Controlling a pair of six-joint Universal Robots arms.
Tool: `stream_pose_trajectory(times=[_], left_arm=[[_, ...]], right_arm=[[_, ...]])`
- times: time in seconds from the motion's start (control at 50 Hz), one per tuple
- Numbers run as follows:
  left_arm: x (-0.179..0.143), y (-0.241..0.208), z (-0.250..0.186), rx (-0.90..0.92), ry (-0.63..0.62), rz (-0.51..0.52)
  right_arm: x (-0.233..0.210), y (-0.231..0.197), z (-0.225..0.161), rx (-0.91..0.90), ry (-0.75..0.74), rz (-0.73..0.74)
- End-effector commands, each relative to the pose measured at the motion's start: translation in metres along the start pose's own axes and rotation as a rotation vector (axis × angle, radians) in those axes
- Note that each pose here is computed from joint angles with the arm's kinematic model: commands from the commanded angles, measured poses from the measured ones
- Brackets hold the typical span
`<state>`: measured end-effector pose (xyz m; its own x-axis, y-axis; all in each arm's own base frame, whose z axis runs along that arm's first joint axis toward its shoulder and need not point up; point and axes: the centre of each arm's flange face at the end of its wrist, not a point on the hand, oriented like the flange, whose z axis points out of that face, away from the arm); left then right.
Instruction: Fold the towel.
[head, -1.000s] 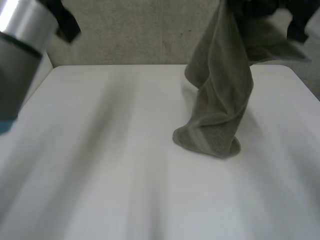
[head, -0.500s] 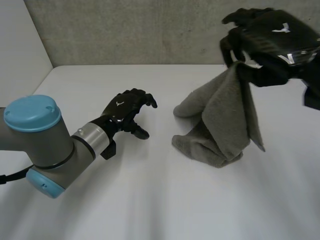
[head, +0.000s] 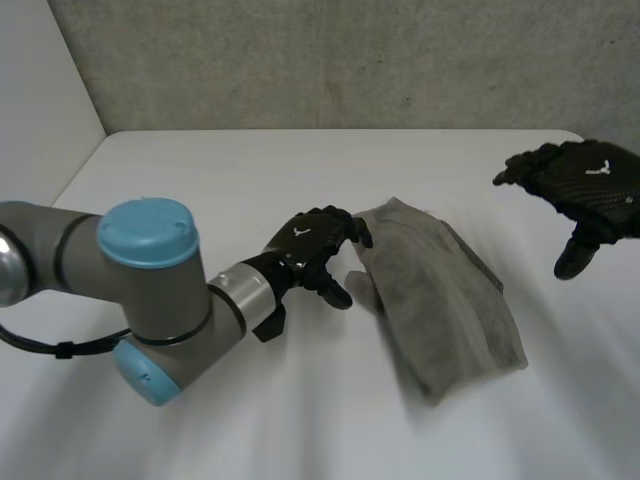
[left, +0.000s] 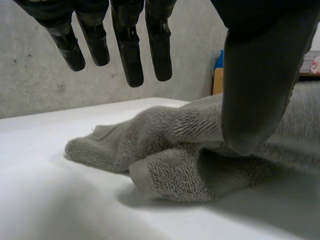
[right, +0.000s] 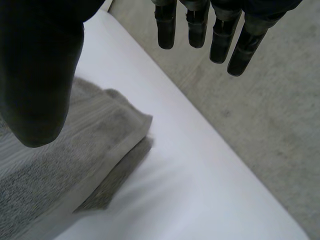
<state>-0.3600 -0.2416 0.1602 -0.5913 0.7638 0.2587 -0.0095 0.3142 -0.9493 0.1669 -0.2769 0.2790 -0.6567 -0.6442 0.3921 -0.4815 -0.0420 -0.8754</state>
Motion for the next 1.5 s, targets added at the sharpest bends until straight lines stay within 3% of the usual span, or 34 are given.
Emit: stream_pose_trajectory(times=[0.02, 0.14, 0.32, 0.58, 1.24, 1.4, 1.5], left_arm=[[0.0, 0.005, 0.021, 0.021, -0.045, 0.052], [-0.003, 0.017, 0.032, -0.019, -0.063, 0.113], [-0.009, 0.029, 0.031, -0.068, -0.118, 0.117], [-0.01, 0.03, 0.029, -0.059, -0.174, 0.116], [-0.007, 0.055, 0.054, -0.068, -0.147, 0.129], [-0.004, 0.048, 0.059, -0.039, -0.135, 0.135], [-0.001, 0.026, 0.059, 0.011, -0.132, 0.136]], right_arm=[[-0.009, 0.014, 0.002, -0.025, -0.018, 0.026], [-0.011, 0.016, 0.002, -0.028, -0.023, 0.033], [-0.018, 0.021, 0.003, -0.029, -0.056, 0.067], [-0.07, 0.046, 0.046, -0.01, -0.208, 0.289], [-0.113, 0.073, 0.085, -0.061, -0.191, 0.231], [-0.103, 0.062, 0.089, -0.023, -0.171, 0.221], [-0.084, 0.03, 0.087, 0.072, -0.132, 0.244]])
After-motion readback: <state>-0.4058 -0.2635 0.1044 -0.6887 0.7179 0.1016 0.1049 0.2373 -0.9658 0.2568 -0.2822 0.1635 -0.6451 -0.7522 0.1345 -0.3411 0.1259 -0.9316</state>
